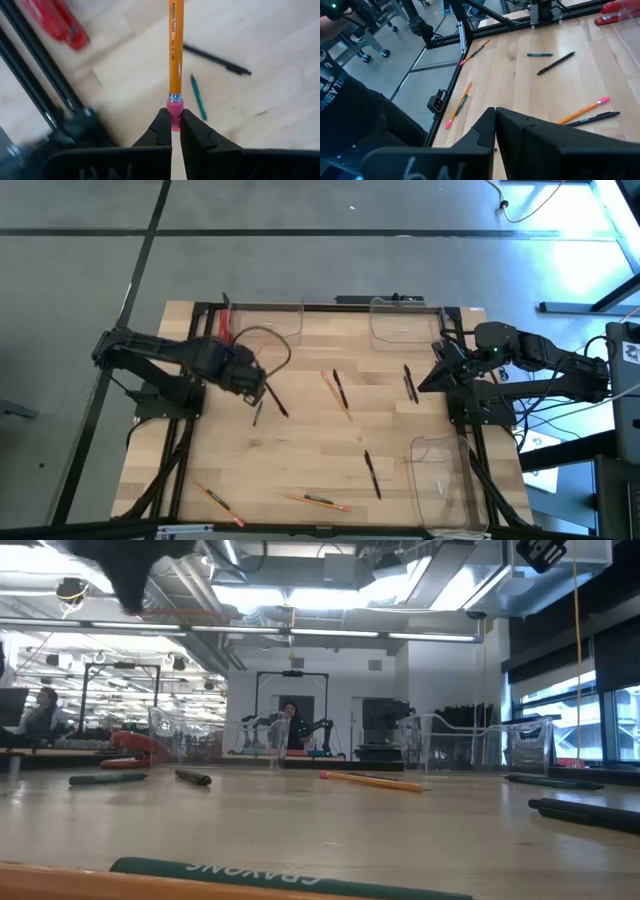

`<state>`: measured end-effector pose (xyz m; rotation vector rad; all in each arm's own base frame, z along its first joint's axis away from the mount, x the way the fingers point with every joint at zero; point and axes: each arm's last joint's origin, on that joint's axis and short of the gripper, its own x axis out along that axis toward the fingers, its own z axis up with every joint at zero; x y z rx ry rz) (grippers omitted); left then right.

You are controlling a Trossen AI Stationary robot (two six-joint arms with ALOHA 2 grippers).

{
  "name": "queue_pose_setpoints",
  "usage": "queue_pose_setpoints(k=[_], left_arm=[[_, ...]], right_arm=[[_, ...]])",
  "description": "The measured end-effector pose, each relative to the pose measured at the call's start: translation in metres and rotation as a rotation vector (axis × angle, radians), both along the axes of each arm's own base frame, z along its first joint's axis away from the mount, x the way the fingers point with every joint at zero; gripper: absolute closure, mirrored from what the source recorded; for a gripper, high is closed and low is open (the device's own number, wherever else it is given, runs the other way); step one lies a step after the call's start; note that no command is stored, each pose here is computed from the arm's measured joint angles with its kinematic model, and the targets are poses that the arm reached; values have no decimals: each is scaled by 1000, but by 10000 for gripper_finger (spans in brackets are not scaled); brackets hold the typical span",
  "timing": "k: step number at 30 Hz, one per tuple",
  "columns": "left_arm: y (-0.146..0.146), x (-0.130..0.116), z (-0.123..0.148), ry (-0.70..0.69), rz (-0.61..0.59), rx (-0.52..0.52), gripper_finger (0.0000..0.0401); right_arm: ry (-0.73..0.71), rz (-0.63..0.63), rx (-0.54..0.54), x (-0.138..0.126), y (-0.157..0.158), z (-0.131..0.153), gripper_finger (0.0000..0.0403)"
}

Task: Sort crayons/erasers/pens/pencils in bins
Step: Put the top left yellow pencil into the top left transparent bin

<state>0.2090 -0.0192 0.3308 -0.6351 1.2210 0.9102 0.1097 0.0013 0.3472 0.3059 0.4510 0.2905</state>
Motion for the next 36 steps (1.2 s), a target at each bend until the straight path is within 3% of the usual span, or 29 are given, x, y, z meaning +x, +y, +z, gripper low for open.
queue_pose_setpoints(k=[7,13,21,26,36], left_arm=[[56,-1,10,64,-126,30,397],[100,-6,8,133,-305,76,397],[155,-1,-7,227,-463,123,396],[187,3,-25,289,-484,84,396],[227,2,-64,396,-454,-66,396]], right_arm=[[-17,19,-42,0,0,0,386],[-21,20,-47,0,0,0,386],[-115,4,-168,3,-2,6,386],[-163,-77,-229,5,-5,10,386],[-172,-85,-231,5,-5,11,386]])
